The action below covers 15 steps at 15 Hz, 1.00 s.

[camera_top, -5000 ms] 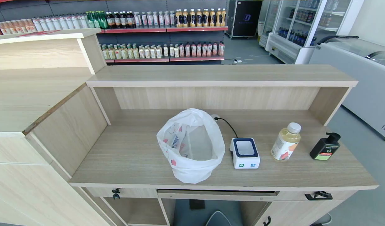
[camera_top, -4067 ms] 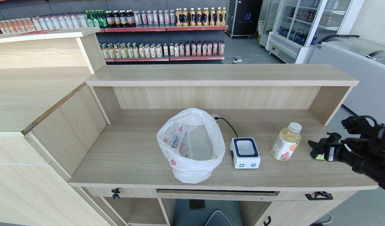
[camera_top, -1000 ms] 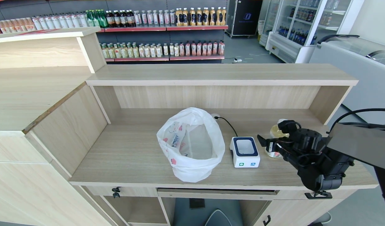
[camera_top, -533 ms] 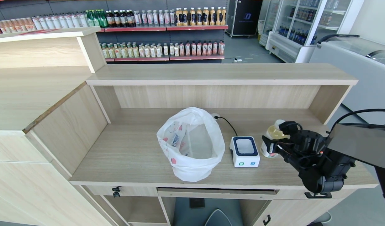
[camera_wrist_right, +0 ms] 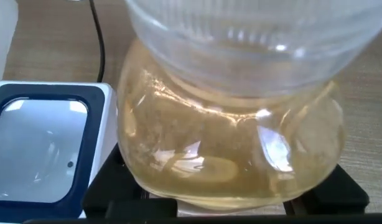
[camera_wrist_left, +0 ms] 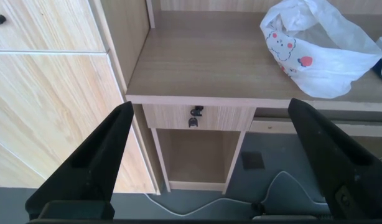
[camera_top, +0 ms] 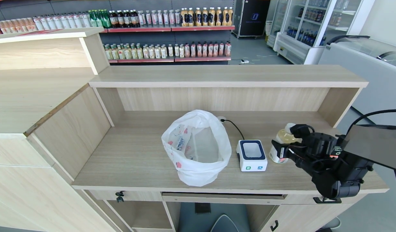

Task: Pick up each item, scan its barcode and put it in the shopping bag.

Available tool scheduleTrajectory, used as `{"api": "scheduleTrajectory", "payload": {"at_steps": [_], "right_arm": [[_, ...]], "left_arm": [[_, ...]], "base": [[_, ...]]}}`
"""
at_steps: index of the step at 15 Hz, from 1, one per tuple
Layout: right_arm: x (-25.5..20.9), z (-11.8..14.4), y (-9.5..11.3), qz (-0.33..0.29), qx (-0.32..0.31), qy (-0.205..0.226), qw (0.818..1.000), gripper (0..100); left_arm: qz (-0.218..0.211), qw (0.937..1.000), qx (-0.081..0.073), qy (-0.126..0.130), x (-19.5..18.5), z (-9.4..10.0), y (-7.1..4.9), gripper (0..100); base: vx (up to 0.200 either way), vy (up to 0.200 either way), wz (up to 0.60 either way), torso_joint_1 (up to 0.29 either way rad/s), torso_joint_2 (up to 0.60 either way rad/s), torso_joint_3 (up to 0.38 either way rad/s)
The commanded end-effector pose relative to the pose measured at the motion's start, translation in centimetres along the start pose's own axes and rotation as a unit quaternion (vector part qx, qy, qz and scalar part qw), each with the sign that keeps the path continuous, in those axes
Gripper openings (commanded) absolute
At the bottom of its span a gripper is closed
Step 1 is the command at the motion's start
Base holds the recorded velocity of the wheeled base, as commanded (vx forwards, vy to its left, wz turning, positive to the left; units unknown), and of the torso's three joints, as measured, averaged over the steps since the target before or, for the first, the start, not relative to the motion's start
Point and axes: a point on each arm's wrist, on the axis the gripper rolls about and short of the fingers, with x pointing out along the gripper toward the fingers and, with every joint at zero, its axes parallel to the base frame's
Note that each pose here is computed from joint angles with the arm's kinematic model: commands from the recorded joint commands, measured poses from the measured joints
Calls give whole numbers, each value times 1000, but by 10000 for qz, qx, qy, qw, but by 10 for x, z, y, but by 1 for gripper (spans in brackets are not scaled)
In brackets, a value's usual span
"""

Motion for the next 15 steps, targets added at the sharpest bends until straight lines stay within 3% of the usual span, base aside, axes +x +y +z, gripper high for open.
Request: {"api": "scheduleTrajectory", "payload": {"at_steps": [1,4,6,7,8,11,13,15], "right_arm": [[-40,64,-17,60,395,-63,9992,0],[-125,131,-44,707,1451,569,9852,0],[-181,161,-54,1689,1762,738,9669,0],[-197,164,-57,2033,1823,750,9591,0],[-221,171,-56,2713,1859,693,9418,0],[-246,182,-41,3674,1748,543,9119,0],[-269,197,-27,4715,1818,565,8611,0],[-279,207,-15,5104,1802,620,8385,0]], "left_arm": [[3,10000,-1,-3,0,0,0,100],[3,10000,-1,-3,0,0,0,100],[3,10000,-1,-10,0,0,0,100],[3,10000,-1,-3,0,0,0,100],[3,10000,-1,-3,0,0,0,100],[3,10000,-1,-3,0,0,0,100],[3,10000,-1,-3,0,0,0,100],[3,10000,-1,-3,0,0,0,100]], "base": [[0,0,0,0,0,0],[0,0,0,0,0,0],[0,0,0,0,0,0],[0,0,0,0,0,0],[0,0,0,0,0,0],[0,0,0,0,0,0],[0,0,0,0,0,0],[0,0,0,0,0,0]]}}
